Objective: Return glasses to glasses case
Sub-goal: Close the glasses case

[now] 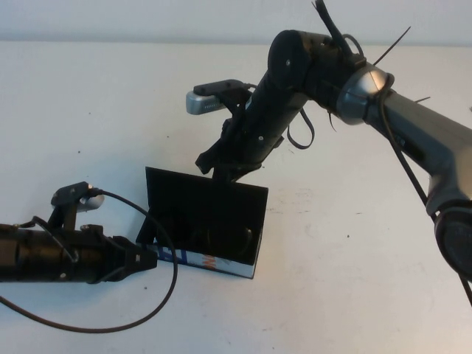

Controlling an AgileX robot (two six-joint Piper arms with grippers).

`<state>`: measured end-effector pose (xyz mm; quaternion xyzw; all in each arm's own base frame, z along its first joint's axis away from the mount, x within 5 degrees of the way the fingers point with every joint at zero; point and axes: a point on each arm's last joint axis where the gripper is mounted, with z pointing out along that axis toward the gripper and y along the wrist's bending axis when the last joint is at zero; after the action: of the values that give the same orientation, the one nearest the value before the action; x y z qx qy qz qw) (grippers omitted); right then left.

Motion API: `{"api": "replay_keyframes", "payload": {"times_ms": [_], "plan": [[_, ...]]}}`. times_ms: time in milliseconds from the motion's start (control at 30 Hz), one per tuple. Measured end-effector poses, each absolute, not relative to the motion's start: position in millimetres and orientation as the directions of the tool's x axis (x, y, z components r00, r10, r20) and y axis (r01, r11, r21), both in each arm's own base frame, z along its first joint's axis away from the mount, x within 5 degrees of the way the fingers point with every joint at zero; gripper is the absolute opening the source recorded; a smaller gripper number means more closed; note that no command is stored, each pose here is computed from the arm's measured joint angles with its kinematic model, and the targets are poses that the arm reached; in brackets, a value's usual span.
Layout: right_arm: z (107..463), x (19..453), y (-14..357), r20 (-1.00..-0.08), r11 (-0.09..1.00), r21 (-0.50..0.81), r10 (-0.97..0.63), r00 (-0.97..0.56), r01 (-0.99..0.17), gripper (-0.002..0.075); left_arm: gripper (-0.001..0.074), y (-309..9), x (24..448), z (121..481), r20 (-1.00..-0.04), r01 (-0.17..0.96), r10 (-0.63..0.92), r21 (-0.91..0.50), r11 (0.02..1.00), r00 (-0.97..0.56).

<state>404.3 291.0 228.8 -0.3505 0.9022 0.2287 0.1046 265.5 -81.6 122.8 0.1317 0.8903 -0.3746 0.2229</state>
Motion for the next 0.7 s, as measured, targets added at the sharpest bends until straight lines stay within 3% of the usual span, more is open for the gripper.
{"api": "replay_keyframes", "payload": {"times_ms": [333,700], "plan": [[256.3,386.0,316.2,-0.419,0.590,0.337,-0.603,-0.679,-0.733,-0.0011,-0.0001,-81.6,266.7,123.2,-0.507,0.405,0.061,-0.604,0.686,-0.860],[254.5,361.5,341.3,-0.382,0.599,0.303,-0.636,-0.670,-0.741,-0.0011,-0.0001,-81.6,266.7,123.2,-0.512,0.412,0.067,-0.600,0.686,-0.856]]}}
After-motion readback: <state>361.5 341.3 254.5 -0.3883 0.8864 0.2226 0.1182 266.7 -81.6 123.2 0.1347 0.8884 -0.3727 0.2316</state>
